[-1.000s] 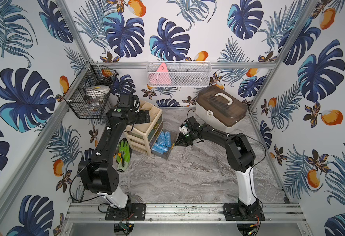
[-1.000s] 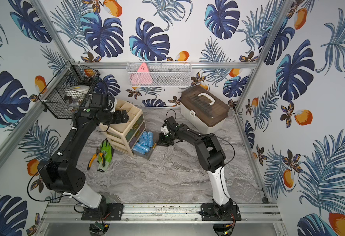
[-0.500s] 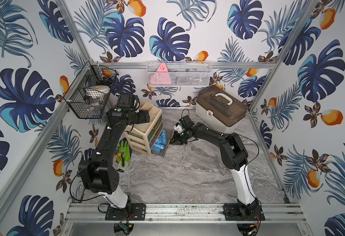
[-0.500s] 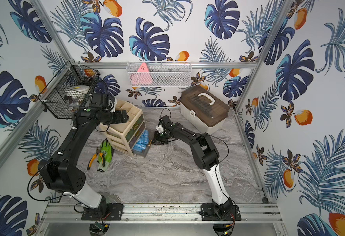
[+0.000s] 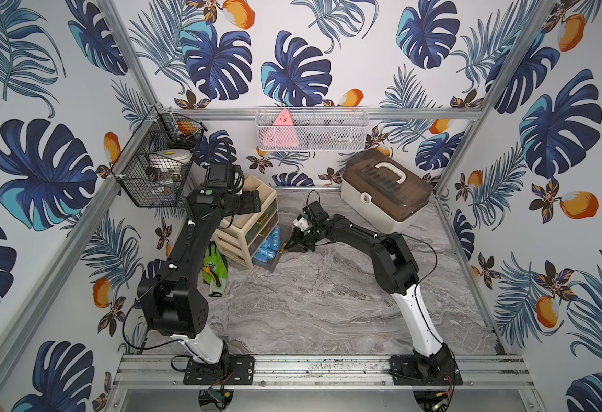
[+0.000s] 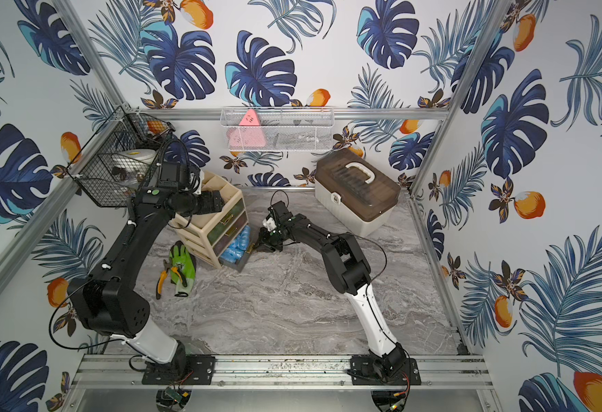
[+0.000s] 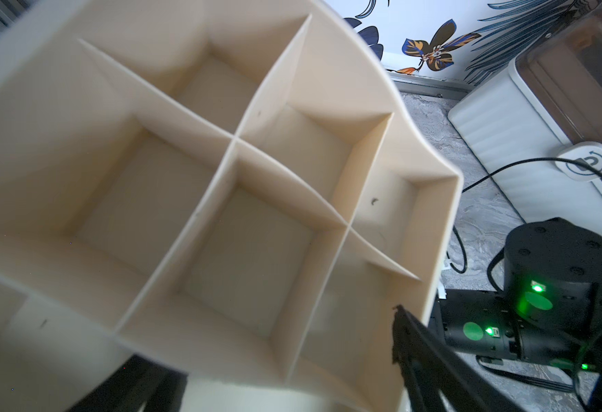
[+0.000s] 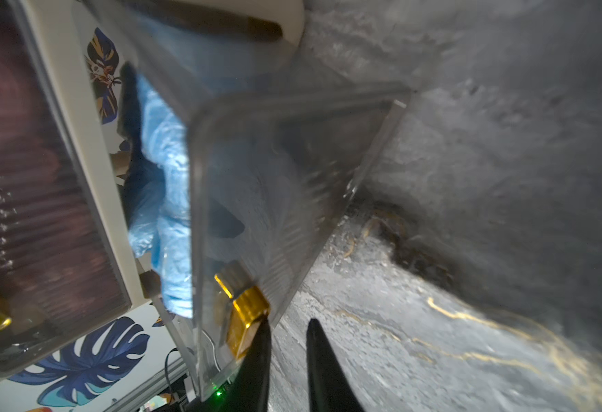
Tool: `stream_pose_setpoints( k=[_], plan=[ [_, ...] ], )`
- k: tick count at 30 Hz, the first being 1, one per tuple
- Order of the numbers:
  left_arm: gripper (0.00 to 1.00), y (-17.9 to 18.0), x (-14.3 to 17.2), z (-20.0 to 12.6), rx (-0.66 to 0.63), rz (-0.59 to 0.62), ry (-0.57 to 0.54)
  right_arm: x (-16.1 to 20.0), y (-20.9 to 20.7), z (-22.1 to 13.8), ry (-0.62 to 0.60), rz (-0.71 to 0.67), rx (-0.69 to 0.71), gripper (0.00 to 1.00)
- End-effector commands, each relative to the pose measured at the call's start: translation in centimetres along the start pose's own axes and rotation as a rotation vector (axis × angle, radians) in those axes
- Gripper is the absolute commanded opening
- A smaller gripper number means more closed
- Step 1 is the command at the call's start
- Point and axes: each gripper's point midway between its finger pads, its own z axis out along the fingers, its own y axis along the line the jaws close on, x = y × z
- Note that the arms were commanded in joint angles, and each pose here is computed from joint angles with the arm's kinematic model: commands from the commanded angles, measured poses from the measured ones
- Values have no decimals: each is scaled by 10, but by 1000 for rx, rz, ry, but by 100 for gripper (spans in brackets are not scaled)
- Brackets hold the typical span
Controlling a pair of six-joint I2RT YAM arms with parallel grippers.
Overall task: Sort the rolls of trash bags by color and place them into the drawer
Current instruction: Close the drawer of the storage box.
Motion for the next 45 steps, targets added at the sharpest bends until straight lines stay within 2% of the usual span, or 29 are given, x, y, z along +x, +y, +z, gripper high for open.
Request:
stream_pose_setpoints(
  k=[1,8,17,23,29,32,35,39,45],
  plan=[
    [90,-3,27,3,23,-21,111,-10,21,4,-33,-29,-74,21],
    [90,-3,27,5,22,-18,115,-9,19,1,-53,-18,-74,23],
    [93,-5,11,-9,11,-12,76,-1,4,-18,-88,-50,38,27],
    [94,-14,-2,-24,42,-25,37,3,4,-36,-128,-83,83,36],
    [94,-15,-17,-51,29,-23,-35,4,21,-45,-166,-127,75,46],
    [99,-1,-21,-63,-48,-19,-83,6,29,-40,-159,-137,71,48],
    [99,28,-23,-70,-150,-45,-114,7,35,-36,-151,-148,65,48],
    [99,83,-29,-80,-259,-163,-164,10,39,-36,-144,-156,58,48],
    [98,126,-30,-85,-347,-241,-192,17,42,-38,-123,-163,35,47]
  ],
)
